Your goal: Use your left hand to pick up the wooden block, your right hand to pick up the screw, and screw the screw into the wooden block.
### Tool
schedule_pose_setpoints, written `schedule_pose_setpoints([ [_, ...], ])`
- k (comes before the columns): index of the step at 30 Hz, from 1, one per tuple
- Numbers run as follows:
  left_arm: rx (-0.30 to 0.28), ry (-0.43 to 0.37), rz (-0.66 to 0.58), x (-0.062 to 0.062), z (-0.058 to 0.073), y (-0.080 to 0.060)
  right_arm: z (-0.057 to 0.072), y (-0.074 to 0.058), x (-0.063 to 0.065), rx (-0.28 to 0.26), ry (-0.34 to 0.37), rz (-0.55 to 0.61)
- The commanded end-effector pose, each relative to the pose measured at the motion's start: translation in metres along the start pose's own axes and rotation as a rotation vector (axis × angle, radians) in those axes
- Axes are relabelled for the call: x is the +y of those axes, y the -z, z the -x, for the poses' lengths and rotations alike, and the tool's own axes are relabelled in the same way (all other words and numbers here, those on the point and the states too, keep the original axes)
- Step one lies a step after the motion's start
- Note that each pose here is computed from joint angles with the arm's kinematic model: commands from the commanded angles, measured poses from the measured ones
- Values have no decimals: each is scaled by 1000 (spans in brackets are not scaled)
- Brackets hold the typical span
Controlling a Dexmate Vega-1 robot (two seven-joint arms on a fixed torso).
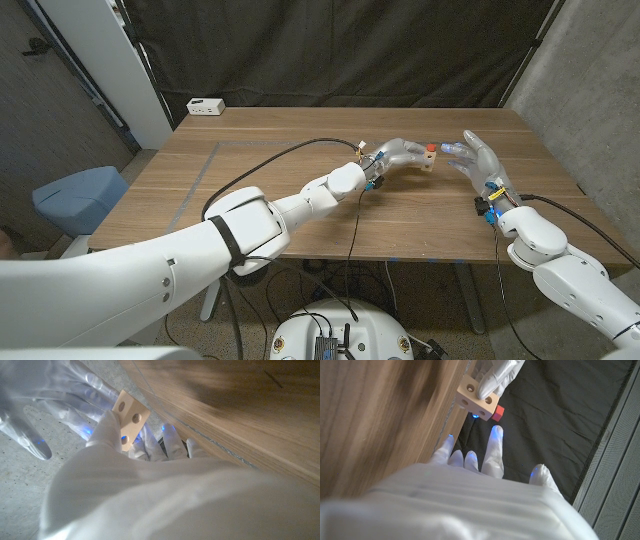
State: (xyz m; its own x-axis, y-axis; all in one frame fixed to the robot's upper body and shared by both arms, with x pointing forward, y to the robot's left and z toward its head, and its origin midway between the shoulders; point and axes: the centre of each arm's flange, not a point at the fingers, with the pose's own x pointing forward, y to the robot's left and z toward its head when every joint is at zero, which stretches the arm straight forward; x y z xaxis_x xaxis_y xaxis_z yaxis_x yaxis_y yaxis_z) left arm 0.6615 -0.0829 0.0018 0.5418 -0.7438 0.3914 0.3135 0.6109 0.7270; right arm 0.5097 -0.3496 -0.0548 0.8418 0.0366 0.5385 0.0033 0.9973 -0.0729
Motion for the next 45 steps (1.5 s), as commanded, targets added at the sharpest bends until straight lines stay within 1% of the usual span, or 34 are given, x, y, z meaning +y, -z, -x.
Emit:
schedule_pose_setpoints([
  [1, -42, -1, -7, -3, 4, -4, 2, 0, 0, 2, -10, 6],
  [14, -59, 1, -10, -7, 6, -5, -1, -2, 1, -2, -32, 12],
  [24, -57, 5, -8, -8, 6, -5, -3, -3, 3, -8, -45, 15],
  [35, -51, 5, -7, -7, 6, -4, -6, -5, 5, -2, -63, 16],
  [45, -52, 8, -6, -9, 6, -4, -6, -4, 5, 1, -69, 14],
])
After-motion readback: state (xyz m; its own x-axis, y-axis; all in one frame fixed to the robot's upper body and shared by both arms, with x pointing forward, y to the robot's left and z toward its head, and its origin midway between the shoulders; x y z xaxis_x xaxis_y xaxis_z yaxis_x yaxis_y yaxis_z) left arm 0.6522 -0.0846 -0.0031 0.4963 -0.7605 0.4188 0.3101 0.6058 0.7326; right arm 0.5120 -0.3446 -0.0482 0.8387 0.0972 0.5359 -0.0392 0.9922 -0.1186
